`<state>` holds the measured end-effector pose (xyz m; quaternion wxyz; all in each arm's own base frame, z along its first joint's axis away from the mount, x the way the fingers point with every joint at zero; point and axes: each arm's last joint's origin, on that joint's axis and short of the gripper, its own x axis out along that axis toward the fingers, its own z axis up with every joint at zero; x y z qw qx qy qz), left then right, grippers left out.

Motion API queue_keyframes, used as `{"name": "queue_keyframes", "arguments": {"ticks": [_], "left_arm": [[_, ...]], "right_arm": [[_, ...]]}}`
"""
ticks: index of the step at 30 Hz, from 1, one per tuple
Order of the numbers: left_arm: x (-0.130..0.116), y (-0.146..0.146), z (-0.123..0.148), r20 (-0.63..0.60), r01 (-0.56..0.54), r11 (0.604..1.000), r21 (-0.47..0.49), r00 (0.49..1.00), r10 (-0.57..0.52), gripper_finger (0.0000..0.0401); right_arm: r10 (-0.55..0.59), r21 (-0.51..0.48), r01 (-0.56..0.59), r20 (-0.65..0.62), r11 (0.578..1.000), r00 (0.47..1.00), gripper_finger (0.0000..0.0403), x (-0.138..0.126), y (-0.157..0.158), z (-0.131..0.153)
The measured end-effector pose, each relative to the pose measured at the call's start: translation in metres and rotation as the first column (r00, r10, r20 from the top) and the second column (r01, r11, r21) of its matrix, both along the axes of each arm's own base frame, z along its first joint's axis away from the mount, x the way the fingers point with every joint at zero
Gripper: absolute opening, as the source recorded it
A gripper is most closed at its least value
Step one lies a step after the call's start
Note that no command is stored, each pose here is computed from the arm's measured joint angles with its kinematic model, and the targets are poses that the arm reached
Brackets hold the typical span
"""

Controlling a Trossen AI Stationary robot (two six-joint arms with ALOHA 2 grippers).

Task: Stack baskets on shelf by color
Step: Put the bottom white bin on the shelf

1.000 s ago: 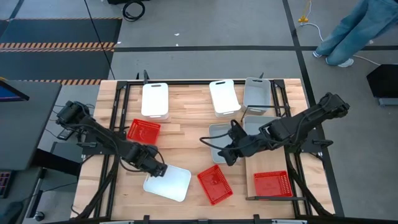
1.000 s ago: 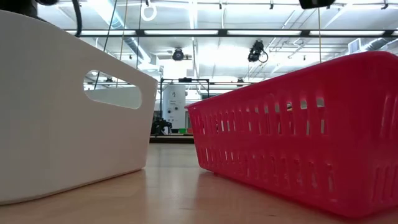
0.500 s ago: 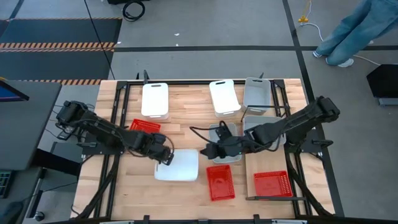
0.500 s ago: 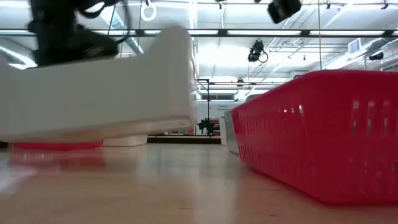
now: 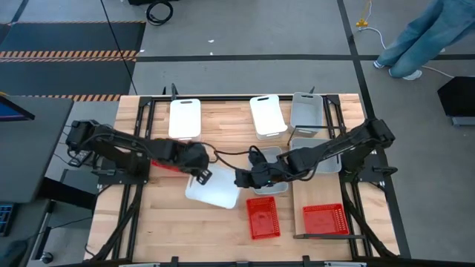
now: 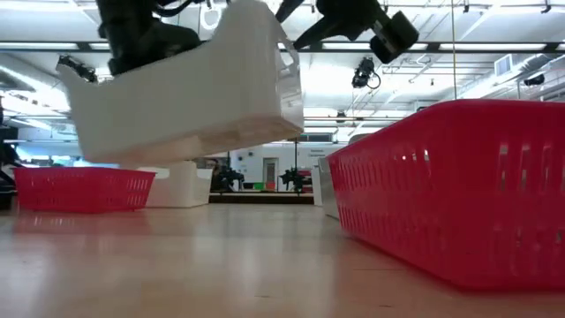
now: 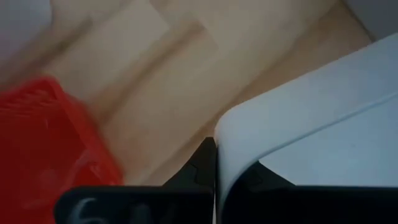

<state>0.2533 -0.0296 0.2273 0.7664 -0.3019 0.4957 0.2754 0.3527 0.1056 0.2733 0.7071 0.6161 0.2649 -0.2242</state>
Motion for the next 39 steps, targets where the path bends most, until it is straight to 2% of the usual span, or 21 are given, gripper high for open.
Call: {"name": "queue_keyframes", "arguments": {"ticks": [3, 9, 15, 19, 26, 29, 33, 37, 39], "left_arm": [[-0.002, 0.010, 0.006, -0.009, 0.009, 1.000, 0.017, 1.000, -0.009, 0.0010], [-0.012, 0.032, 0.006, -0.104, 0.008, 0.996, 0.089, 0.995, 0.001, 0.0011], [-0.012, 0.047, 0.015, -0.022, -0.051, 0.995, 0.087, 0.998, 0.053, 0.0011], [-0.011, 0.052, 0.015, -0.009, -0.067, 0.994, 0.088, 0.998, 0.068, 0.0011], [-0.008, 0.053, 0.017, 0.028, -0.066, 0.994, 0.083, 0.998, 0.064, 0.0011], [-0.008, 0.053, 0.017, 0.028, -0.042, 0.996, 0.085, 0.999, 0.039, 0.0011], [-0.005, 0.053, 0.019, 0.059, -0.041, 0.995, 0.087, 0.998, 0.036, 0.0011], [-0.004, 0.053, 0.030, 0.080, -0.026, 0.994, 0.110, 0.997, 0.018, 0.0012], [-0.003, 0.053, 0.038, 0.085, -0.003, 0.991, 0.133, 0.996, -0.008, 0.0015]], "right_arm": [[-0.012, 0.002, 0.013, -0.036, 1.000, 0.999, 0.0138, -0.005, -0.004, 0.002], [-0.032, 0.011, 0.031, 0.010, 0.999, 0.999, 0.0138, -0.011, -0.013, 0.018], [-0.031, 0.032, 0.032, -0.025, 0.999, 0.999, 0.0138, -0.007, -0.023, 0.012], [-0.064, 0.017, 0.064, -0.023, 0.998, 0.998, 0.0138, -0.005, -0.032, 0.012], [-0.070, 0.037, 0.072, -0.062, 0.997, 0.996, 0.0138, 0.001, -0.049, 0.004], [-0.083, 0.044, 0.084, -0.023, 0.995, 0.996, 0.0138, 0.005, -0.053, 0.007], [-0.081, 0.058, 0.085, -0.068, 0.995, 0.994, 0.0138, 0.010, -0.058, -0.004], [-0.041, 0.093, 0.052, -0.118, 0.994, 0.992, 0.0138, 0.017, -0.061, -0.017], [-0.027, 0.104, 0.038, -0.104, 0.994, 0.994, 0.0137, 0.020, -0.061, -0.019]]}}
